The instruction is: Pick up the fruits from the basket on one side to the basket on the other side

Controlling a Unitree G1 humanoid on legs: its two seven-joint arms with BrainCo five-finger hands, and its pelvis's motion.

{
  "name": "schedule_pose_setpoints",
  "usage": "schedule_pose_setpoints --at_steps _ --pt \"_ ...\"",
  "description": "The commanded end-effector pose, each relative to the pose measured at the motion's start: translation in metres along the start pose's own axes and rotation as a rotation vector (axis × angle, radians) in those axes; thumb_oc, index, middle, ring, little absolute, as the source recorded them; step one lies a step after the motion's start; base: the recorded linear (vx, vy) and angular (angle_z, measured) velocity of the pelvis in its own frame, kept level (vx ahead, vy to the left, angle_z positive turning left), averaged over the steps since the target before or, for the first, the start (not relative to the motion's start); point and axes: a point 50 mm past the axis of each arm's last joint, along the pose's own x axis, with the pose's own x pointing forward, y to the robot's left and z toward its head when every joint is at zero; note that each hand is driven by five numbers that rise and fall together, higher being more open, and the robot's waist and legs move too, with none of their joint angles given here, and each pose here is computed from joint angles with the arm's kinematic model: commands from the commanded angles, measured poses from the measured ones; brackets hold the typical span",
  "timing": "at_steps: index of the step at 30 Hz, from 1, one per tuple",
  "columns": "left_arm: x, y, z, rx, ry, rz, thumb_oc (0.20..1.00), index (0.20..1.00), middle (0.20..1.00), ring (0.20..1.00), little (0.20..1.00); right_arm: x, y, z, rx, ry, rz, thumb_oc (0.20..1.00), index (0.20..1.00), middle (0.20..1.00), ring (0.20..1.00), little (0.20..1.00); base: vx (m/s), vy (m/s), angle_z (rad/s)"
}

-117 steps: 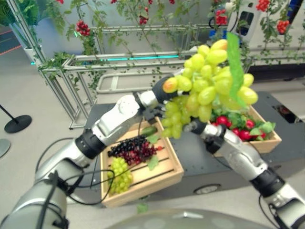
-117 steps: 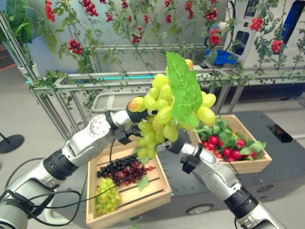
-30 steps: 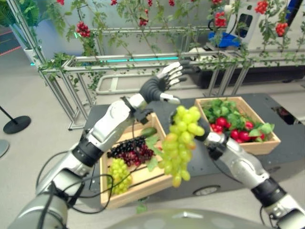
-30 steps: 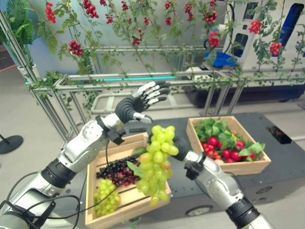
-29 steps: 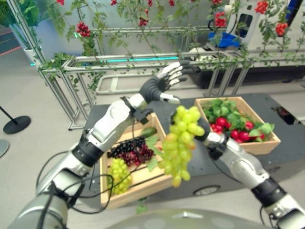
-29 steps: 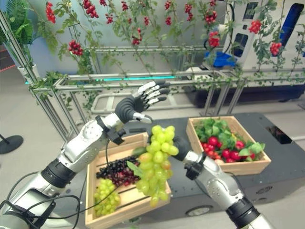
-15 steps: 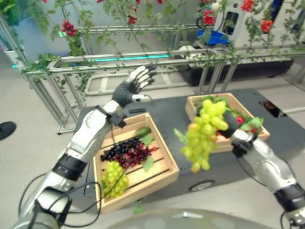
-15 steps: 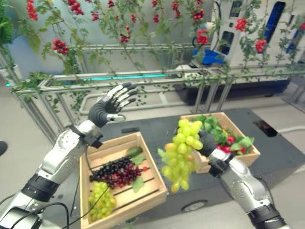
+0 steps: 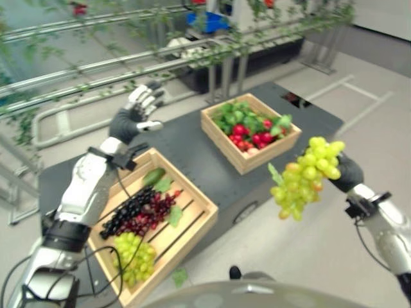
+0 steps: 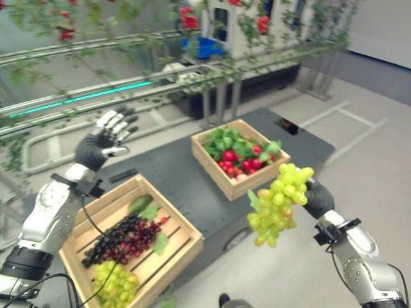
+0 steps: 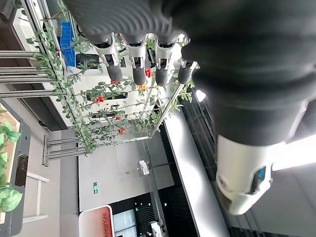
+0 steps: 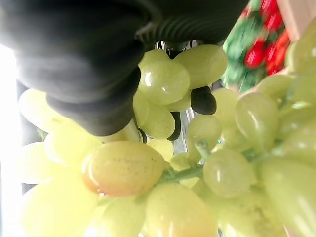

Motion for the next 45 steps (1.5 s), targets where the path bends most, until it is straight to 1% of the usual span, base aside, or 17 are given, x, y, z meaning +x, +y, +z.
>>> schedule_pose_setpoints --at_steps 1,2,5,7,11,13,14,16,21,23,25,27,35,45 --pt "-0.001 0.01 0.016 0.07 -0.12 0.096 1.0 1.0 1.0 1.0 1.0 0.017 -0.001 0.043 -0.103 -0.208 0.024 0.2 0.2 0.2 0.2 0.2 0.02 -0.044 -1.63" --pt "-0.004 0.013 0.019 0.077 -0.137 0.131 1.0 1.0 1.0 1.0 1.0 0.02 0.0 0.041 -0.087 -0.212 0.029 0.2 0.2 0.2 0.2 0.2 0.11 -0.103 -1.4" --pt "-0.009 0.012 0.024 0.083 -0.189 0.156 1.0 1.0 1.0 1.0 1.0 0.018 0.001 0.038 -0.078 -0.211 0.039 0.2 0.2 0.2 0.2 0.2 0.12 -0.168 -1.26" --pt "-0.011 0.012 0.02 0.061 -0.199 0.19 1.0 1.0 1.0 1.0 1.0 0.017 0.0 0.04 -0.08 -0.225 0.039 0.2 0.2 0.2 0.2 0.2 0.17 -0.165 -0.21" --pt "-0.011 0.009 0.016 0.041 -0.196 0.201 1.0 1.0 1.0 1.0 1.0 0.013 -0.002 0.043 -0.086 -0.239 0.02 0.2 0.2 0.2 0.2 0.2 0.13 -0.212 -0.23" --pt "-0.013 0.012 0.016 0.049 -0.214 0.269 1.0 1.0 1.0 1.0 1.0 0.012 -0.008 0.043 -0.113 -0.231 -0.018 0.2 0.2 0.2 0.2 0.2 0.02 -0.099 -0.82" --pt "-0.013 0.012 0.016 0.049 -0.214 0.269 1.0 1.0 1.0 1.0 1.0 0.013 -0.008 0.043 -0.113 -0.231 -0.017 0.2 0.2 0.2 0.2 0.2 0.08 0.005 -1.09" --pt "-0.018 0.017 0.016 0.059 -0.217 0.322 1.0 1.0 1.0 1.0 1.0 0.012 -0.012 0.045 -0.125 -0.243 -0.041 0.2 0.2 0.2 0.2 0.2 0.12 0.078 -0.63" --pt "-0.027 0.026 0.018 0.11 -0.22 0.389 1.0 1.0 1.0 1.0 1.0 0.027 -0.013 0.048 -0.151 -0.263 -0.039 0.2 0.2 0.2 0.2 0.2 0.11 0.113 -0.93" --pt "-0.031 0.031 0.022 0.13 -0.235 0.414 1.0 1.0 1.0 1.0 1.0 0.024 -0.016 0.049 -0.162 -0.266 -0.06 0.2 0.2 0.2 0.2 0.2 0.06 0.119 -1.29" --pt "-0.032 0.032 0.022 0.133 -0.235 0.419 1.0 1.0 1.0 1.0 1.0 0.021 -0.018 0.049 -0.16 -0.268 -0.074 0.2 0.2 0.2 0.2 0.2 0.07 0.121 -0.6" --pt "-0.038 0.035 0.02 0.136 -0.222 0.435 1.0 1.0 1.0 1.0 1.0 0.012 -0.026 0.049 -0.179 -0.272 -0.134 0.2 0.2 0.2 0.2 0.2 0.13 0.317 -0.71" --pt "-0.038 0.036 0.022 0.147 -0.221 0.454 1.0 1.0 1.0 1.0 1.0 0.013 -0.024 0.047 -0.194 -0.262 -0.144 0.2 0.2 0.2 0.2 0.2 0.01 0.218 -0.27" --pt "-0.045 0.036 0.022 0.165 -0.222 0.488 1.0 1.0 1.0 1.0 1.0 0.004 -0.031 0.041 -0.198 -0.286 -0.261 0.2 0.2 0.2 0.2 0.2 -0.05 0.169 -0.22"
